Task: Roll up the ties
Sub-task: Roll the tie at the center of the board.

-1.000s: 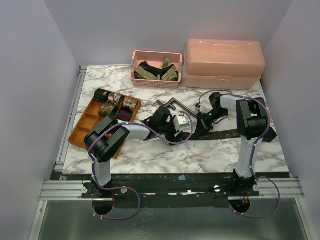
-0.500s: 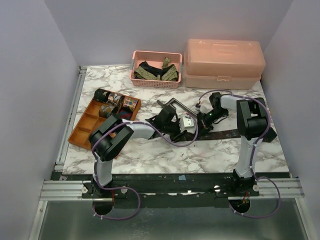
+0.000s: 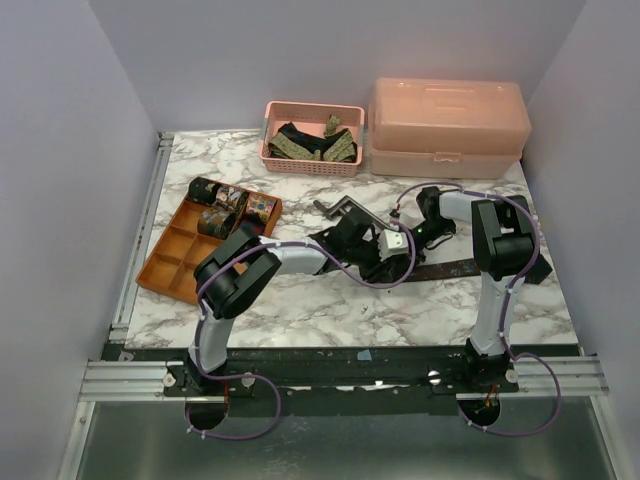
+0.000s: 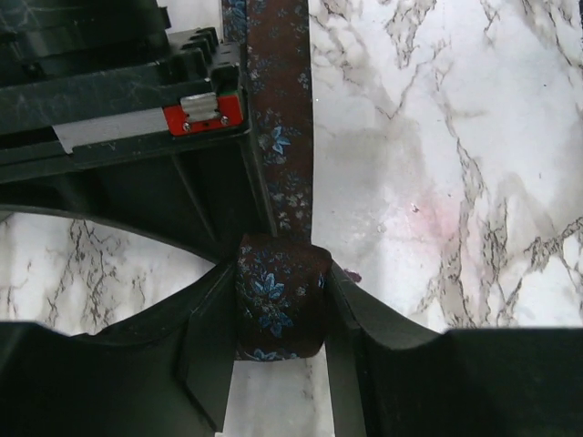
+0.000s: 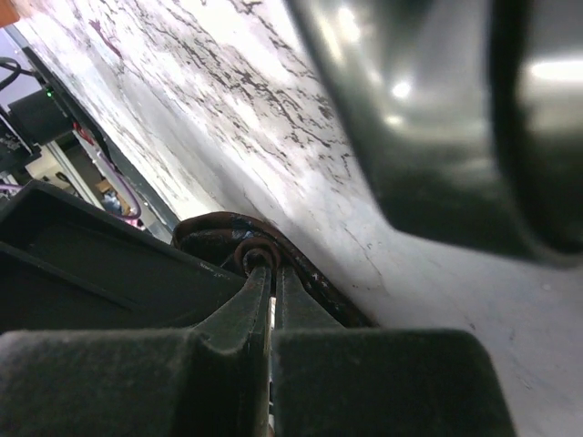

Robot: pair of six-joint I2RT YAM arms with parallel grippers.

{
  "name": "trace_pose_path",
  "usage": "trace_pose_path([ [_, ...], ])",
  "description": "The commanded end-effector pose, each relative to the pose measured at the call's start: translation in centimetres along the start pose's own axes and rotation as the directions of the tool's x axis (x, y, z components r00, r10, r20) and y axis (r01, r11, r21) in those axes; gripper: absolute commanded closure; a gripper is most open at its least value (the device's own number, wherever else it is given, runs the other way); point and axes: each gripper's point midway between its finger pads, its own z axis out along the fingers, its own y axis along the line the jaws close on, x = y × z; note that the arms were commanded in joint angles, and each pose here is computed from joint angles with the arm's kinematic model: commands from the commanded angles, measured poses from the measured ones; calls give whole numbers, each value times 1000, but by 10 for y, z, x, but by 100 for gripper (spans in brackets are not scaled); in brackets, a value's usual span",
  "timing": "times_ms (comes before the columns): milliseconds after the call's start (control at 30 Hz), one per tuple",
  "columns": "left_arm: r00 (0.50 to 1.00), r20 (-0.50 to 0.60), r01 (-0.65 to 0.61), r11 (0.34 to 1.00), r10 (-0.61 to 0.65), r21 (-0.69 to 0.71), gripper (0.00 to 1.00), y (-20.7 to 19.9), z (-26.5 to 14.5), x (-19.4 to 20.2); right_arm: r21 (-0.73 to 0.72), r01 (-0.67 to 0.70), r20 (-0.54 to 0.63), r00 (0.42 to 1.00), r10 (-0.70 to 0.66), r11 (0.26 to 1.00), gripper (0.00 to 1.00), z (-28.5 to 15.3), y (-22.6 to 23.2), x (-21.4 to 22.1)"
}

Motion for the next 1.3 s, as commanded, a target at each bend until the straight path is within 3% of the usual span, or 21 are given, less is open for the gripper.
trace_pose_path([
  [0, 994, -100, 50, 998, -53, -26, 60, 7, 13, 35, 179, 93, -26, 996, -90, 979, 99, 22, -52, -1],
  [233, 970, -235, 50, 995, -68, -84, 62, 7, 1, 86, 110, 118, -5, 993, -118, 987, 99, 16, -32, -3],
  [433, 949, -292, 84, 989, -116, -119, 64, 5, -7, 105, 65, 135, 13, 991, -136, 989, 98, 12, -17, -1],
  [567, 941, -315, 89, 988, -126, -127, 64, 7, -7, 107, 37, 128, 16, 992, -129, 991, 91, 8, -11, -3],
  [800, 934, -341, 62, 989, -104, -132, 64, 9, -11, 112, -14, 145, 83, 986, -143, 989, 72, -38, 9, -6],
  [1033, 927, -361, 65, 990, -106, -124, 64, 8, -13, 115, -151, 121, 102, 989, -106, 981, 58, -37, 35, -1],
  [1267, 923, -369, 72, 990, -112, -120, 63, 7, -13, 116, -161, 98, 90, 992, -84, 982, 56, -19, 33, -4],
])
